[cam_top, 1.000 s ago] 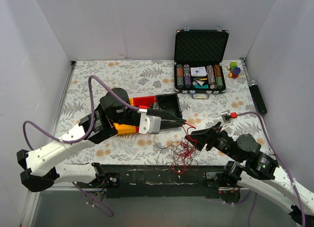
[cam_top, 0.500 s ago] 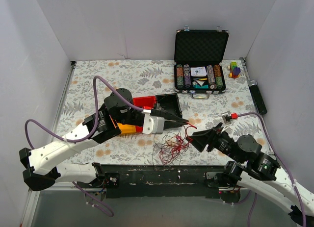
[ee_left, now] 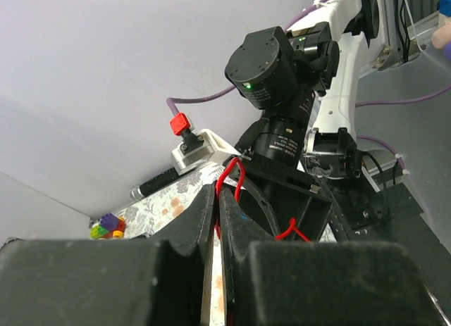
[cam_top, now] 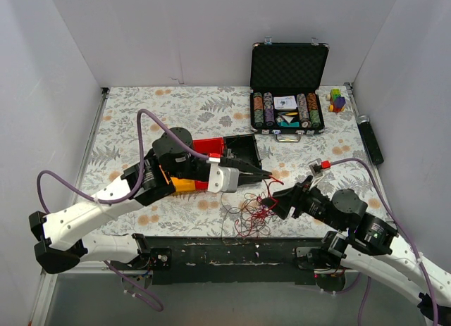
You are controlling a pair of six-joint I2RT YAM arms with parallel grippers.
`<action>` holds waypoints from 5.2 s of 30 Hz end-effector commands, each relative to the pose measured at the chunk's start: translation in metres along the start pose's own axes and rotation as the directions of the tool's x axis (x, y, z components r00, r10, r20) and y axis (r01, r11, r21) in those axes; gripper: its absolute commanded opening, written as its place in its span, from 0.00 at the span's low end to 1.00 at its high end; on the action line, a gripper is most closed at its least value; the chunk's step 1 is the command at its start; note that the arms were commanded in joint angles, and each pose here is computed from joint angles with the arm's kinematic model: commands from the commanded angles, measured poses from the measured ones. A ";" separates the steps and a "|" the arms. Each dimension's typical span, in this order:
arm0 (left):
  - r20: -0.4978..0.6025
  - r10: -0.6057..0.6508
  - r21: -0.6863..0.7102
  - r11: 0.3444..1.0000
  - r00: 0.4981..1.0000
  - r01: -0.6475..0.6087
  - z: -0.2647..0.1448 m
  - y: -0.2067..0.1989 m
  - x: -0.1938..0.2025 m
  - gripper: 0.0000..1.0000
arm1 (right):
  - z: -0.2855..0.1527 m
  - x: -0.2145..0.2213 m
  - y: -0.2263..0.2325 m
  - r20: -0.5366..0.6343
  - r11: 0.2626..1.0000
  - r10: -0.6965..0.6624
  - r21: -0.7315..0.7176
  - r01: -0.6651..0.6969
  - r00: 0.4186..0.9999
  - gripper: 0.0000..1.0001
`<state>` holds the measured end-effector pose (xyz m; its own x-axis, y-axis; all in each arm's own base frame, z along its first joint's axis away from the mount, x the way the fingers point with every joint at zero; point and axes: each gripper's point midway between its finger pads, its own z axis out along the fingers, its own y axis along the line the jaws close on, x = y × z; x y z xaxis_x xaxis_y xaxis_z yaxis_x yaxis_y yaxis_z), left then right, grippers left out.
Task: Untangle the cables
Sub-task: Untie the cable.
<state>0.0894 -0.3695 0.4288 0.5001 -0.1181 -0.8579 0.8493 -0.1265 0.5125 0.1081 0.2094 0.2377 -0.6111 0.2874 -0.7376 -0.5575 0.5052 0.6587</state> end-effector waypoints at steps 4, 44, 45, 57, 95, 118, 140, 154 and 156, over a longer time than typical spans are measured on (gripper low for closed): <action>0.074 -0.014 -0.014 1.000 0.997 0.015 0.008 0.010 -0.028 0.00 | 0.006 -0.032 0.018 0.093 0.999 -0.038 -0.028 0.040 0.995 0.79; 0.394 0.138 -0.159 0.984 0.909 -0.080 -0.003 0.087 -0.209 0.00 | 0.044 0.057 -0.083 0.001 0.975 0.051 0.216 -0.049 0.999 0.63; 0.394 0.148 -0.166 0.982 0.907 -0.088 -0.005 0.089 -0.212 0.00 | 0.042 0.060 -0.086 -0.007 0.972 0.059 0.227 -0.056 0.998 0.63; 0.425 0.543 -0.478 0.814 0.724 -0.330 -0.057 0.123 -0.300 0.00 | 0.028 0.111 -0.130 -0.127 0.907 0.172 0.408 -0.107 0.977 0.76; -0.021 -0.108 -0.172 0.980 0.994 0.103 -0.029 0.002 -0.007 0.00 | -0.014 -0.036 -0.033 0.059 0.953 -0.046 0.303 0.026 0.997 0.85; -0.034 -0.230 -0.462 0.866 0.973 0.189 -0.050 0.038 0.030 0.00 | 0.025 -0.032 0.017 -0.030 0.958 -0.286 0.013 0.287 0.958 0.74; -0.406 -0.102 -0.100 0.993 0.908 0.067 -0.091 -0.029 0.051 0.00 | -0.035 -0.056 -0.101 0.031 0.702 -0.185 0.703 0.110 0.982 0.14; -0.700 -0.051 0.117 0.976 0.712 0.184 -0.158 -0.104 0.110 0.00 | -0.081 -0.100 -0.115 0.195 0.508 -0.242 0.860 -0.046 0.951 0.05; -0.703 -0.052 0.127 0.972 0.709 0.197 -0.162 -0.109 0.108 0.00 | -0.081 -0.098 -0.119 0.196 0.501 -0.250 0.864 -0.046 0.948 0.06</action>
<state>0.1094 -0.2669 0.2970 0.4690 0.5175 -0.7157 0.8795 -0.1991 0.4323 0.1754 0.1361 0.2456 -0.5122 0.3788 -0.7708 -0.0148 0.8935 0.4489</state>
